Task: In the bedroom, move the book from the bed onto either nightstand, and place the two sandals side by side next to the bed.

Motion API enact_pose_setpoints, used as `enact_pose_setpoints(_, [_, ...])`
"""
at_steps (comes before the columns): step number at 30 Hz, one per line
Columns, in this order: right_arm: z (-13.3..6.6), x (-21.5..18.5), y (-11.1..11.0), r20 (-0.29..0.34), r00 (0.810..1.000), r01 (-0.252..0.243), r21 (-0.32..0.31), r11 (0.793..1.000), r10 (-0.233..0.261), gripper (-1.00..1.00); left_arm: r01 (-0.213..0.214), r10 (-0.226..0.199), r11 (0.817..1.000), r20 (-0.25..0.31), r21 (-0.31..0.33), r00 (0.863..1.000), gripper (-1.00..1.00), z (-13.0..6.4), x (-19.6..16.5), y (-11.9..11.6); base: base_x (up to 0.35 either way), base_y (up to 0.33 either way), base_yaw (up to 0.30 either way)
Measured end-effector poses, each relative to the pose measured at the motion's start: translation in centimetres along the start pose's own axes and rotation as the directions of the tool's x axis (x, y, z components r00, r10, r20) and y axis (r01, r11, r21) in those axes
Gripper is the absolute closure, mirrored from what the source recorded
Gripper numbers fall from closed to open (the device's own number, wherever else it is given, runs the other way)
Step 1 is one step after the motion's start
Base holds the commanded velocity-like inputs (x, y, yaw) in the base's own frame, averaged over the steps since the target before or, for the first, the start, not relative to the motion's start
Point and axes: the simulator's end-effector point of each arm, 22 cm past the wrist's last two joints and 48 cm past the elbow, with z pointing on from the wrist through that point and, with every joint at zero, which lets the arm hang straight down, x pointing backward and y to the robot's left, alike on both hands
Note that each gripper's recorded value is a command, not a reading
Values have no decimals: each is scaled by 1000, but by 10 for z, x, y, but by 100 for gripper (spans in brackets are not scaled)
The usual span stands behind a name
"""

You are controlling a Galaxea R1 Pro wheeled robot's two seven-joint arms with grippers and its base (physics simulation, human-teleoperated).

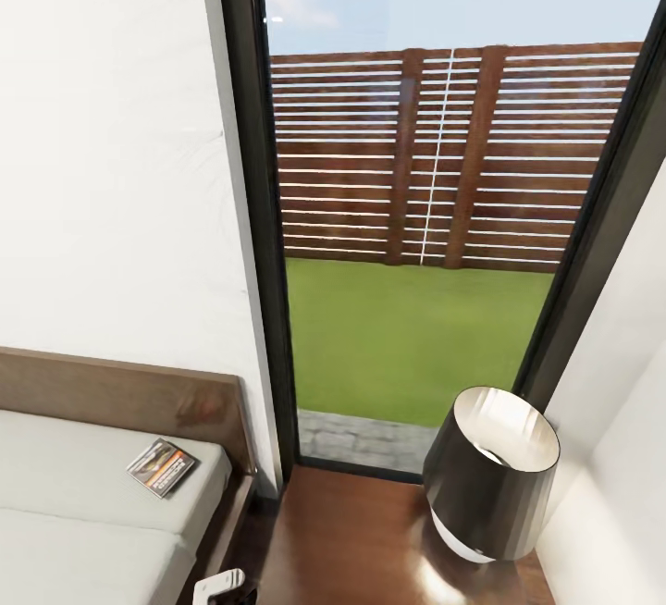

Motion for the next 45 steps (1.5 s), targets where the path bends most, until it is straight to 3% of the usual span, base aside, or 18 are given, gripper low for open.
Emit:
enact_pose_setpoints(17, [0, 0, -1, 0, 1000, 0, 1, 1000, 0, -100, 1, -1, 1000, 0, 1, 1000, -100, 0, 0, 0, 0, 0, 0])
enact_pose_setpoints(19, [-2, -1, -10, -5, 1000, -1, 13, 1000, 1, -100, 11, -11, 1000, -29, 1, 1000, -100, -2, 14, -1, 0, 0, 0])
enact_pose_setpoints(30, [-1, 1, -2, -8, 1000, -1, -11, 1000, 1, -100, 12, -10, 1000, -92, 21, 996, -100, -8, 45, -6, 0, 0, 0])
enact_pose_setpoints(45, [-1, 1, -2, -8, 1000, -2, -13, 1000, 2, -100, 10, -7, 1000, -100, 23, 995, -100, -9, 49, -7, 0, 0, 0])
